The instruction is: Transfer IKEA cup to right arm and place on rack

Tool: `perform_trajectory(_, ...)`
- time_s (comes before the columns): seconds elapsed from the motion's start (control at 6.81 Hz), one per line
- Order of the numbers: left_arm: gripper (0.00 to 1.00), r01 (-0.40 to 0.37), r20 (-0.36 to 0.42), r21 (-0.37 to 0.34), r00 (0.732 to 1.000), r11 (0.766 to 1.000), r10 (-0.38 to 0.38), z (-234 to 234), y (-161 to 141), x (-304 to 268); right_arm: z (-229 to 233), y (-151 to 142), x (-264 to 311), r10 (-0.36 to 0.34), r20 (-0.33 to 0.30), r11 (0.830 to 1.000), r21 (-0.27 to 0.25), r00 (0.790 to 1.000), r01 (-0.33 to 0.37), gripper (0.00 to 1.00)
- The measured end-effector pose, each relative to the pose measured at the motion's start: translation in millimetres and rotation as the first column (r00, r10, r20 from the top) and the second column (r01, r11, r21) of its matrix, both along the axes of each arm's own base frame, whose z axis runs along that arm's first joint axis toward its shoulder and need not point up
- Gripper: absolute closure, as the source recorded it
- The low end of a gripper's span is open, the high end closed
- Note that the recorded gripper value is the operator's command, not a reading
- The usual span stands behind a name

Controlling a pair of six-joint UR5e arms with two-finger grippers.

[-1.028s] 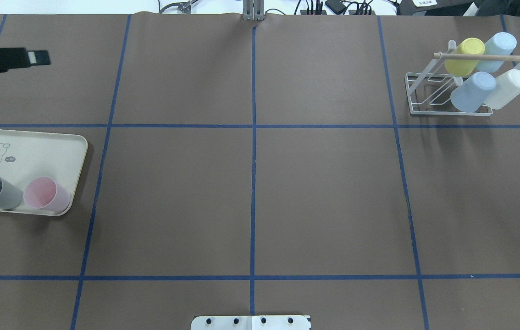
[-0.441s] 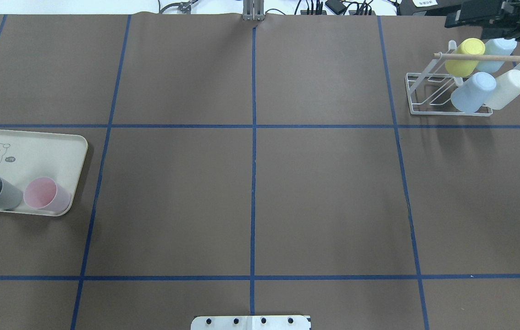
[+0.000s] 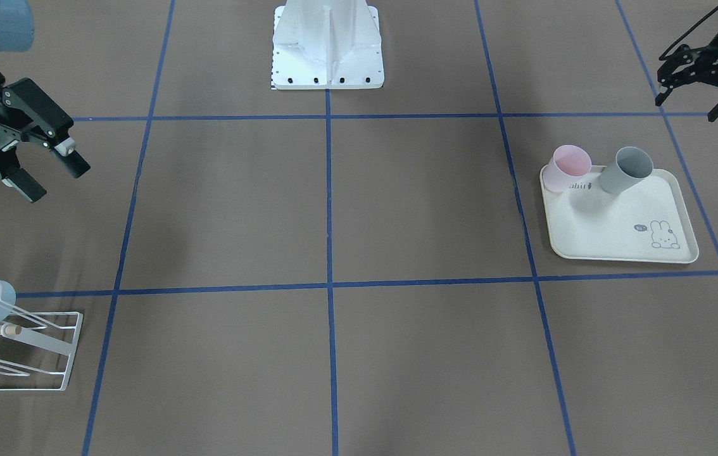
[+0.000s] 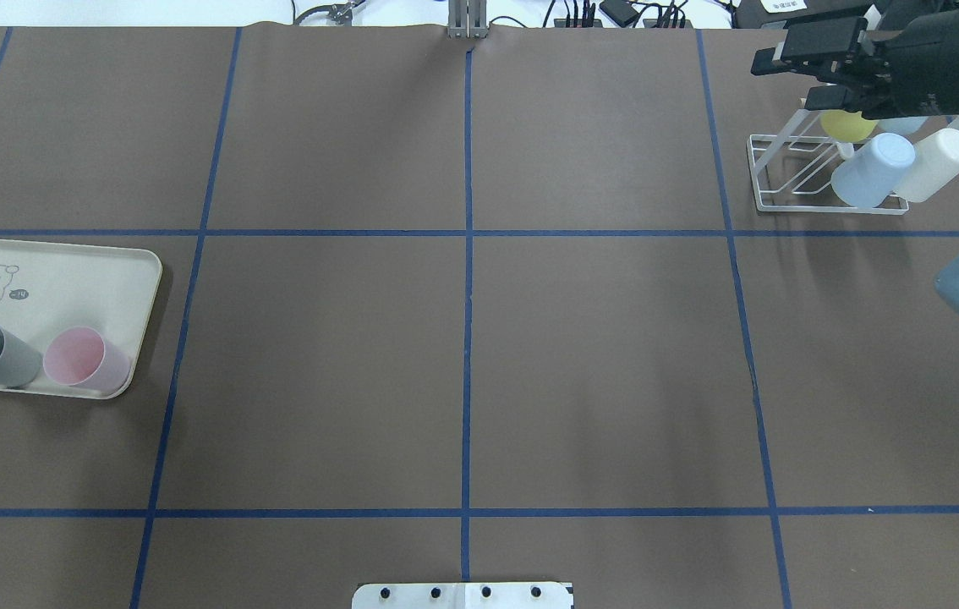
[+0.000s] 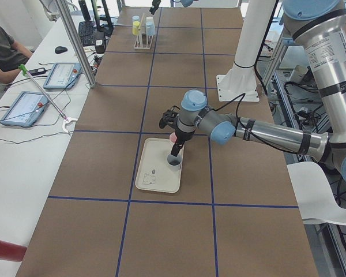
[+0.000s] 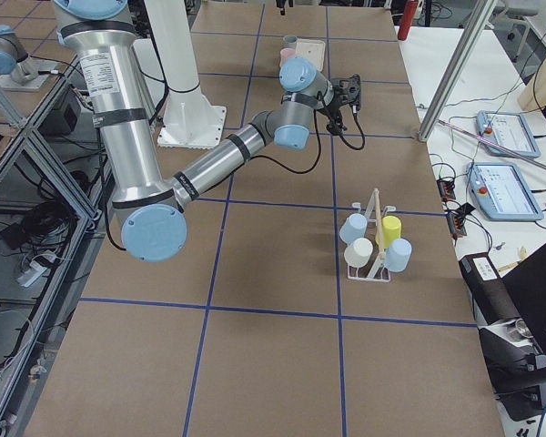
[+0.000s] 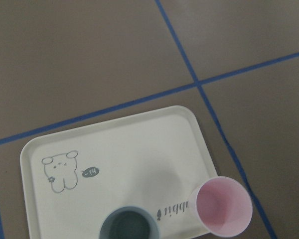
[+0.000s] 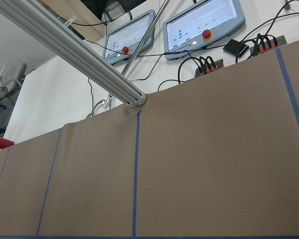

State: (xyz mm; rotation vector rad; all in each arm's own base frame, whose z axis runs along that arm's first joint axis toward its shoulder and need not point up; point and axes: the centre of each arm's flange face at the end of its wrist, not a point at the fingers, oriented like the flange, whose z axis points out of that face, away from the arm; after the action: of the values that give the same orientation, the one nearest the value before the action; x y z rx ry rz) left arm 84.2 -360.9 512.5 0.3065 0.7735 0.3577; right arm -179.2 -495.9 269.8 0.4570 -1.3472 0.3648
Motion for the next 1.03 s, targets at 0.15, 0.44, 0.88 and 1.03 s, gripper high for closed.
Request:
perform_trajectory(0.15, 0.00, -0.027, 0.020, -0.009, 0.999, 1.000, 0.028, 17, -17, 9, -2, 0, -7, 0.003, 0.041, 1.000, -0.013, 0.999, -0.003, 0.00)
perform_trajectory(0.44, 0.00, -0.061, 0.035, -0.010, 0.997, 0.998, 0.062, 39, -42, 22, -14, -1, -19, 0.013, 0.096, 0.999, -0.036, 0.995, -0.010, 0.00)
perform_trajectory(0.88, 0.00, -0.075, 0.032, -0.026, 0.997, 0.997, 0.076, 54, -66, 35, -26, 1, -29, 0.018, 0.127, 0.999, -0.048, 0.992, -0.012, 0.00)
perform_trajectory(1.03, 0.00, -0.081, 0.035, -0.038, 0.996, 0.996, 0.082, 60, -68, 40, -26, 1, -30, 0.016, 0.128, 0.999, -0.048, 0.992, -0.010, 0.00)
